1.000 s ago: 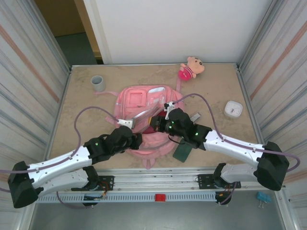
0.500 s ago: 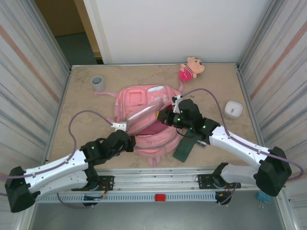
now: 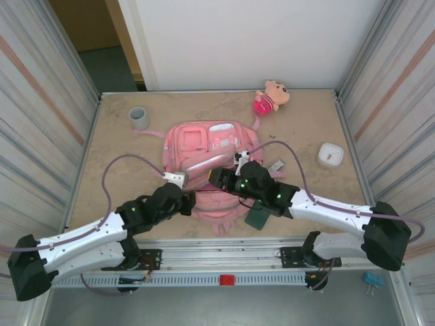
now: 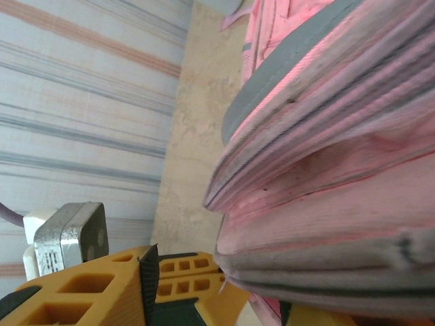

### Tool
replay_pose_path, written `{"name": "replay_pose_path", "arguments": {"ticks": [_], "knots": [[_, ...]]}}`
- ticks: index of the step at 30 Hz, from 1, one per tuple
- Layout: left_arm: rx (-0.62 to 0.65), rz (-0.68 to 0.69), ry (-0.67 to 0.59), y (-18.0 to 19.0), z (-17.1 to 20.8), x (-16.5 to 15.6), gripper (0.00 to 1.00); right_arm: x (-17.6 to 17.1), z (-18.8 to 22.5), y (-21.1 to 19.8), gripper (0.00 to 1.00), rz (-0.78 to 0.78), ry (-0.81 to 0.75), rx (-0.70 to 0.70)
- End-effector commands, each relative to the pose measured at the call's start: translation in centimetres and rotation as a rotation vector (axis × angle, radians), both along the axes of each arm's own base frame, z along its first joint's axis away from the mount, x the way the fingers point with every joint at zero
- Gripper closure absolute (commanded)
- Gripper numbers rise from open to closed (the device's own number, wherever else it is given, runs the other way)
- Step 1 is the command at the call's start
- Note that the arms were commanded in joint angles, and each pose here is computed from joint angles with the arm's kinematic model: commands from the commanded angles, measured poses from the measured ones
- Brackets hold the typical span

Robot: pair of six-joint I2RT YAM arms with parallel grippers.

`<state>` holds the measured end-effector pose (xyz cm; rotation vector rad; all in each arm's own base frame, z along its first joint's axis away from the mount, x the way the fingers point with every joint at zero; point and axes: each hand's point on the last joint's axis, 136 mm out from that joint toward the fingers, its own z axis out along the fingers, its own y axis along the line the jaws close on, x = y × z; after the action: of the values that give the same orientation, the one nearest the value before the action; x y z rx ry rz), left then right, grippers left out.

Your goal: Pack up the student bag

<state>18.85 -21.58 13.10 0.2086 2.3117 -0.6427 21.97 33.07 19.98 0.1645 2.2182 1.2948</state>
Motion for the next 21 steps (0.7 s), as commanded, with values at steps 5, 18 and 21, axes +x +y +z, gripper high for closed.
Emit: {"name": "replay_pose_path", "arguments": {"ticks": [5,18,21], "knots": [[-0.061,0.031,-0.064,-0.6,3.1,1.3,1.0,1.2,1.1,1.3,0.73,-0.049,-0.04,0.036],[-0.027,0.211,0.055,5.4,-0.4,1.7,1.0,2.8,8.5,-2.2,0.97,0.214,-0.112,0.014],[-0.048,0.203,0.04,5.4,-0.1,1.8,1.0,4.1,8.8,-3.8,0.95,0.193,-0.084,0.028]]}}
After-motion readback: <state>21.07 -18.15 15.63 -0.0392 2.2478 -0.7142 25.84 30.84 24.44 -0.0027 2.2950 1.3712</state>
